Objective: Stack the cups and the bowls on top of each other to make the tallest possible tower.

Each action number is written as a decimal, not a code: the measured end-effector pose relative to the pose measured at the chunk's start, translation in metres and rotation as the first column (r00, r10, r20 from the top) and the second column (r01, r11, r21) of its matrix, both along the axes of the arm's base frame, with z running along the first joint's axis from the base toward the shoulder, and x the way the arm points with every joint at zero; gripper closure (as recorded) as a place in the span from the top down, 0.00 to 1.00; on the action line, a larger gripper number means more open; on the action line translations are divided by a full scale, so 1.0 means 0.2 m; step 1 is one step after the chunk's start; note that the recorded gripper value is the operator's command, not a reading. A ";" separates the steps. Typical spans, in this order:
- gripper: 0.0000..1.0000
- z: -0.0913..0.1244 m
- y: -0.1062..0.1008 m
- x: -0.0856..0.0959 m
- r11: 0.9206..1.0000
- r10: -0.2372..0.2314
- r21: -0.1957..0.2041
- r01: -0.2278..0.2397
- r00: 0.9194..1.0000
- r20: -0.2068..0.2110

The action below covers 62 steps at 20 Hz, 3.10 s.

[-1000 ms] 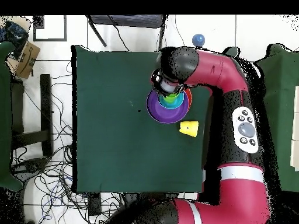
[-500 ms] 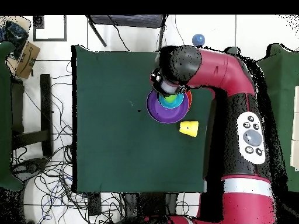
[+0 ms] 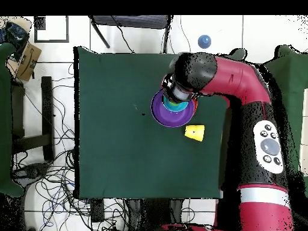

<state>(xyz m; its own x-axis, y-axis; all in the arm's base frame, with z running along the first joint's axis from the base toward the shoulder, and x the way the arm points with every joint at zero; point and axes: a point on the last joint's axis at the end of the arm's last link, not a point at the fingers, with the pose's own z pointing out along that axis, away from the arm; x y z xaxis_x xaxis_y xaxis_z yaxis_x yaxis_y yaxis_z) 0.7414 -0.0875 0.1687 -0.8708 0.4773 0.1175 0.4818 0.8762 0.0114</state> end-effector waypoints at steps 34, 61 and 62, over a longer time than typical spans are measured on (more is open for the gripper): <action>1.00 -0.29 -1.03 -0.72 0.964 -0.262 0.055 0.261 0.965 0.000; 1.00 -0.63 -0.76 -0.68 0.968 -0.148 0.203 0.148 0.989 -0.016; 1.00 -0.63 -0.75 -0.67 0.967 -0.145 0.208 0.145 0.989 -0.014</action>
